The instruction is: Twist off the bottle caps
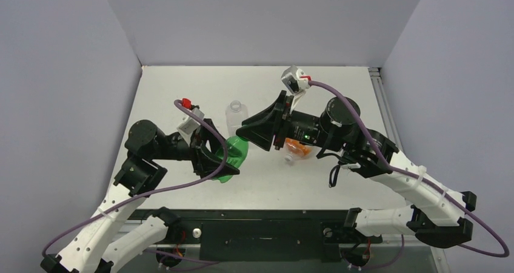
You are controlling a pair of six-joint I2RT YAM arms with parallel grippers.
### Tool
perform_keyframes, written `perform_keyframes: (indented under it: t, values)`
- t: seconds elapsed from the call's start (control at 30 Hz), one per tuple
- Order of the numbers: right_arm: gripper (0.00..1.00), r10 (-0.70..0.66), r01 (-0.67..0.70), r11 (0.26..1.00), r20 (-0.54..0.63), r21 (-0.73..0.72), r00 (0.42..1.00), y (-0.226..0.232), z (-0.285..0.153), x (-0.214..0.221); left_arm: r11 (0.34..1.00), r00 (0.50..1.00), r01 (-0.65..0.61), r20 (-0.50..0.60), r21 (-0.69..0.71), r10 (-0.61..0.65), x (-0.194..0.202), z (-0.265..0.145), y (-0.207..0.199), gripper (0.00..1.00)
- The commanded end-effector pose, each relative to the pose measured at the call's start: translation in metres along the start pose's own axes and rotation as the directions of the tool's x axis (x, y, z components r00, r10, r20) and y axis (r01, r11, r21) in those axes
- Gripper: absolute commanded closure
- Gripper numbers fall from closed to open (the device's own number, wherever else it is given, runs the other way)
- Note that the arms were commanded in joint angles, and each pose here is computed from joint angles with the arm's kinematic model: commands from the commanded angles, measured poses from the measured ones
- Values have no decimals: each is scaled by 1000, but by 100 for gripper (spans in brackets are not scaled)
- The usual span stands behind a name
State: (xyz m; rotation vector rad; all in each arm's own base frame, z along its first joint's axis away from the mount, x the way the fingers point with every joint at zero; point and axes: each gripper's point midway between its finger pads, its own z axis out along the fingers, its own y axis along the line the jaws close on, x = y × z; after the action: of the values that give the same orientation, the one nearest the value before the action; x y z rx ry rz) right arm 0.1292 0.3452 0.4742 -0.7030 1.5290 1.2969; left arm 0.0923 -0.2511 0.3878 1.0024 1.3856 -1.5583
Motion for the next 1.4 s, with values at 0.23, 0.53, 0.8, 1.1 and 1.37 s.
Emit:
perform_keyframes:
  t: [0.23,0.53,0.8,1.1,1.37]
  values:
    - [100,-77,84,982,48,-167,996,27,-6,-18,983,994,86,-74,162,-75,4,-8,-41,100]
    - [42,19,-34,988,100,151,995,-26,5,-32,984,993,-111,18,-138,115,-11,-11,10,100]
    - [20,58,-143,882,197,449,979,-50,16,-42,782,949,-246,20,-573,314,-31,-46,82,100]
    - [24,76,-206,775,235,597,969,-70,52,-33,660,881,-385,-43,-645,471,-39,-65,86,100]
    - [47,88,-234,774,267,588,960,-69,60,-38,613,863,-418,-83,-671,498,-37,-72,92,100]
